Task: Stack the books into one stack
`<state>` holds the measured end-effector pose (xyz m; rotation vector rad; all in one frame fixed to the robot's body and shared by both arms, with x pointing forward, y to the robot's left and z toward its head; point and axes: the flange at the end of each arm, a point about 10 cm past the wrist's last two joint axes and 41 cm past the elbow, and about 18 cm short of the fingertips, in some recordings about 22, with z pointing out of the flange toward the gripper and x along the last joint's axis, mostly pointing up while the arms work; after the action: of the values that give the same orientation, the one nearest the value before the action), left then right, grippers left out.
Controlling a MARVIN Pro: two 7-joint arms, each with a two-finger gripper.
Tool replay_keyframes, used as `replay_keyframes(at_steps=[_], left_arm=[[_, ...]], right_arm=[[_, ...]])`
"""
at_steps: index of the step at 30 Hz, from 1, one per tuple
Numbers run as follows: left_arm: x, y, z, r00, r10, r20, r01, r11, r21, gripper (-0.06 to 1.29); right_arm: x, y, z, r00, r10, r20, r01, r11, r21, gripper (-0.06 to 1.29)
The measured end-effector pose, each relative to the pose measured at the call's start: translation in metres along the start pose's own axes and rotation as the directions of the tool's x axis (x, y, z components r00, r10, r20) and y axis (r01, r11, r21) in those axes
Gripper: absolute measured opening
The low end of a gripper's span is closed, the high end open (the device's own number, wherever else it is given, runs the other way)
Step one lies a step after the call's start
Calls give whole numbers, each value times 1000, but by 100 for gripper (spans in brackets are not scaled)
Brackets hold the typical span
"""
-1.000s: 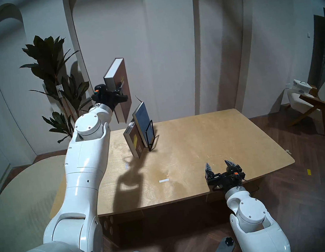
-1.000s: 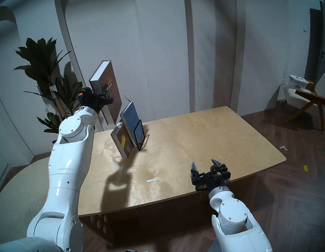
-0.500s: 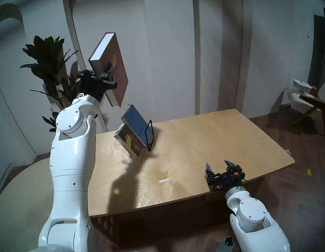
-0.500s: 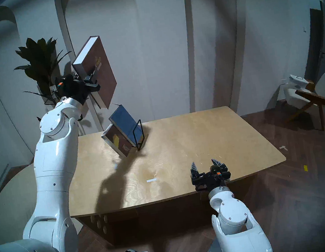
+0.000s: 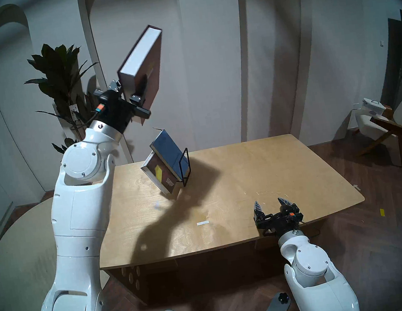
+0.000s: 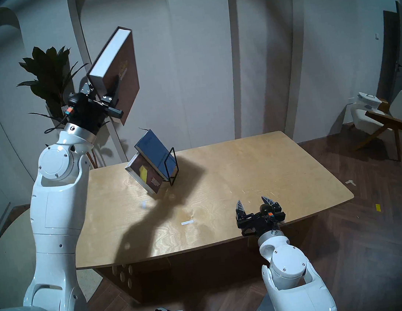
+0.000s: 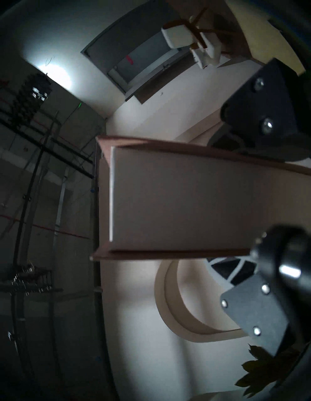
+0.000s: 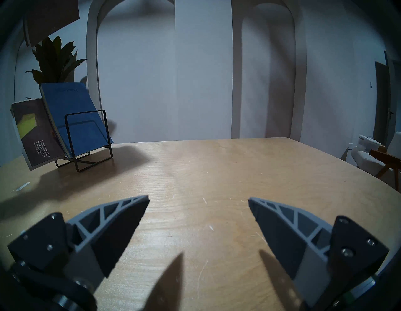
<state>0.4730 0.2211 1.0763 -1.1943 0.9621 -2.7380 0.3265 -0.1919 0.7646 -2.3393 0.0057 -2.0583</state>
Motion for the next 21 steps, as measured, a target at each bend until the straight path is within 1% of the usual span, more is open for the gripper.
replay_keyframes(at_steps=[3, 5, 6, 8, 10, 12, 14, 15, 16, 18, 20, 21], left_arm=[[1, 27, -10, 997, 82, 9, -80, 992, -97, 53], [0, 33, -14, 994, 110, 15, -107, 987, -122, 53], [-2, 41, -22, 987, 156, 27, -150, 976, -158, 53], [-4, 44, -27, 982, 185, 34, -176, 969, -176, 52], [-8, 48, -41, 963, 262, 56, -245, 946, -211, 52], [-9, 49, -47, 953, 297, 66, -276, 935, -222, 52], [-11, 48, -56, 932, 353, 82, -325, 915, -237, 52], [-12, 47, -59, 925, 371, 87, -342, 909, -240, 52], [-13, 46, -66, 908, 407, 98, -375, 894, -245, 52], [-14, 44, -73, 886, 450, 113, -414, 876, -249, 52], [-16, 42, -83, 850, 511, 132, -469, 846, -256, 52], [-16, 43, -86, 837, 530, 137, -486, 834, -261, 52]], right_arm=[[-1, 0, 0, 1000, 0, 2, 0, 1000, 0, 122], [-1, 0, 0, 1000, 0, 2, 0, 1000, 0, 122], [-1, 0, 0, 1000, 0, 2, 0, 1000, 0, 122], [-1, 0, 0, 1000, 0, 3, 0, 1000, 0, 122], [-1, 0, 0, 1000, 0, 3, 0, 1000, -1, 122], [-1, 0, 0, 1000, 0, 3, 0, 1000, -1, 122], [-1, 0, 0, 1000, 0, 3, 0, 1000, -1, 122], [-1, 0, 0, 1000, 0, 3, 0, 1000, -1, 122], [-1, 0, 0, 1000, 0, 3, 0, 1000, -1, 122], [-1, 0, 0, 1000, 0, 3, 0, 1000, -1, 122], [-1, 0, 0, 1000, 0, 2, 0, 1000, -2, 122], [-1, 1, 0, 1000, -1, 2, 1, 1000, -6, 122]])
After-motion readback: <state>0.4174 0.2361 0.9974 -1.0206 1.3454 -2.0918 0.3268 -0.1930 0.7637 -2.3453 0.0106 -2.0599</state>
